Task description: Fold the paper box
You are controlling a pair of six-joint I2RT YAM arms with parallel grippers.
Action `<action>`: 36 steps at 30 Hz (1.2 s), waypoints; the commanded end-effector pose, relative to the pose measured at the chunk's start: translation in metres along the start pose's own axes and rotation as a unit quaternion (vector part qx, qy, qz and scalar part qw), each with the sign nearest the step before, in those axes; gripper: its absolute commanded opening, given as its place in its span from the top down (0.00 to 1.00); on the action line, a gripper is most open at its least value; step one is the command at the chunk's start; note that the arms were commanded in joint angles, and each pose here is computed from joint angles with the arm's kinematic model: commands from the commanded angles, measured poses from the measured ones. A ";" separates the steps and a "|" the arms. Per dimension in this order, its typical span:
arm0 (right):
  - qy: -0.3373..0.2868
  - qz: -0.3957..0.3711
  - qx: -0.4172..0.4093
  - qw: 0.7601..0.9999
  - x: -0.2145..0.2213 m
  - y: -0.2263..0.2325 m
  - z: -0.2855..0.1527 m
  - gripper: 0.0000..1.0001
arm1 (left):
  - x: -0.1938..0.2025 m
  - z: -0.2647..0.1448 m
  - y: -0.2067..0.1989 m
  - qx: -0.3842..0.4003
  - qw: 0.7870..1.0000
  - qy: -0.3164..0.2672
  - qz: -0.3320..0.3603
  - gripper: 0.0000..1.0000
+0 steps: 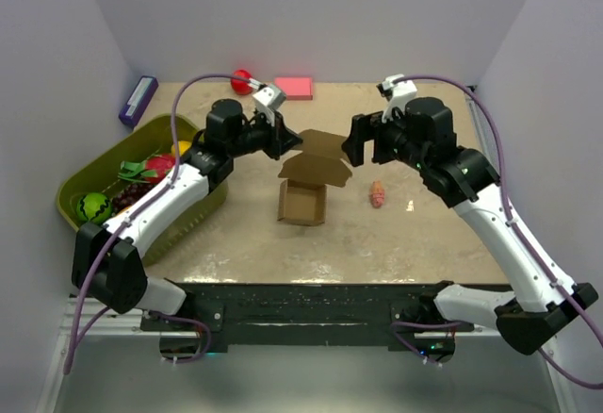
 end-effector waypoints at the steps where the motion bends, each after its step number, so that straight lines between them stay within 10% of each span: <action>1: -0.028 0.065 0.091 0.993 -0.014 -0.038 0.009 0.05 | -0.018 -0.020 0.035 -0.060 0.994 -0.039 -0.080 1.00; 17: 0.192 0.168 0.174 0.951 0.186 -0.081 0.069 0.16 | 0.036 -0.042 0.061 -0.093 0.991 -0.051 -0.084 1.00; 36: 0.235 0.154 0.207 0.937 0.238 -0.099 0.129 0.33 | 0.036 -0.040 0.067 -0.100 0.992 -0.045 -0.066 1.00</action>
Point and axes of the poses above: each gripper's point midway between its finger pads, its own z axis out along the fingers, its own y axis along the line the jaws close on, x = y × z, the point moved 3 cm from there along -z, back along the fingers, and after that the axes turned 12 degrees about -z, right-handed, at the moved point
